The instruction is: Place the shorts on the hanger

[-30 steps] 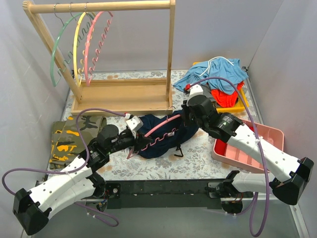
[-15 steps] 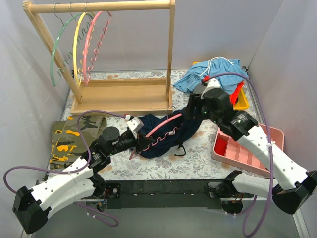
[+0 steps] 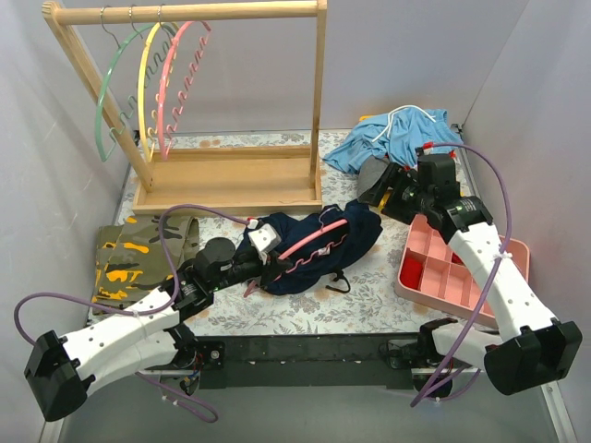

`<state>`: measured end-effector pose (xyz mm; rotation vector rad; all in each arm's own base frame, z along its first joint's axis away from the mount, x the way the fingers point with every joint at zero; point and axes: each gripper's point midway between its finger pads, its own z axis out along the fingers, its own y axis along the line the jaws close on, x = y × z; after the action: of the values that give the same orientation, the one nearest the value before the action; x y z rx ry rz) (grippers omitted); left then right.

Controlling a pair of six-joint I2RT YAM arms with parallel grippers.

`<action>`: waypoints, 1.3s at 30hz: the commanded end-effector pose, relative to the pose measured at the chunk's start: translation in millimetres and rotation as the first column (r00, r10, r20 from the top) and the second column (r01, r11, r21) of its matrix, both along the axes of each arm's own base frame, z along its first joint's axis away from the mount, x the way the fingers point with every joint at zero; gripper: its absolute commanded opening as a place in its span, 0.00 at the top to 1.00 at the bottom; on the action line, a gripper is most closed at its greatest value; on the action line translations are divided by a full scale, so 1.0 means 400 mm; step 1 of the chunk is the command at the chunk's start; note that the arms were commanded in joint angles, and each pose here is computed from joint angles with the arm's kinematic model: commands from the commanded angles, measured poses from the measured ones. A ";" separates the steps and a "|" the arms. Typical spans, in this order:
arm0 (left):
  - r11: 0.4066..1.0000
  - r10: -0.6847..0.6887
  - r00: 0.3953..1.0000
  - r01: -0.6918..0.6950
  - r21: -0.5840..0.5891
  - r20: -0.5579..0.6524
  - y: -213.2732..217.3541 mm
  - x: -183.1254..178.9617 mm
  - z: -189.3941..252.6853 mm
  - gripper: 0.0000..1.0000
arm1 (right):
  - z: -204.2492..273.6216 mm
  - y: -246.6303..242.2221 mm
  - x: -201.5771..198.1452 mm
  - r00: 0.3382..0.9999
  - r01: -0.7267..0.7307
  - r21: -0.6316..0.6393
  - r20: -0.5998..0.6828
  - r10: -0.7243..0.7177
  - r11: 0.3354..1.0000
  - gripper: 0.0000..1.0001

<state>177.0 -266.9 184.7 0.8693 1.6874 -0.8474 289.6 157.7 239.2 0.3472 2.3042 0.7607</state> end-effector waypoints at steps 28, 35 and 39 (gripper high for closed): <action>0.991 0.055 0.995 -0.045 -0.126 0.081 -0.026 0.026 0.101 1.00 | -0.031 0.036 0.019 0.975 0.189 0.129 -0.143 -0.170 0.973 0.23; 0.993 0.042 0.995 -0.032 -0.112 0.090 -0.031 0.019 0.096 1.00 | -0.051 0.037 0.001 0.936 0.294 0.181 -0.254 -0.244 0.939 0.23; 0.996 0.034 0.993 -0.023 -0.092 0.112 -0.041 0.022 0.097 1.00 | -0.101 0.050 -0.014 0.888 0.330 0.154 -0.385 -0.251 0.931 0.27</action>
<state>178.5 -273.3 183.0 0.8256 1.6904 -0.8349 287.0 172.4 200.4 0.8412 2.3727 0.8343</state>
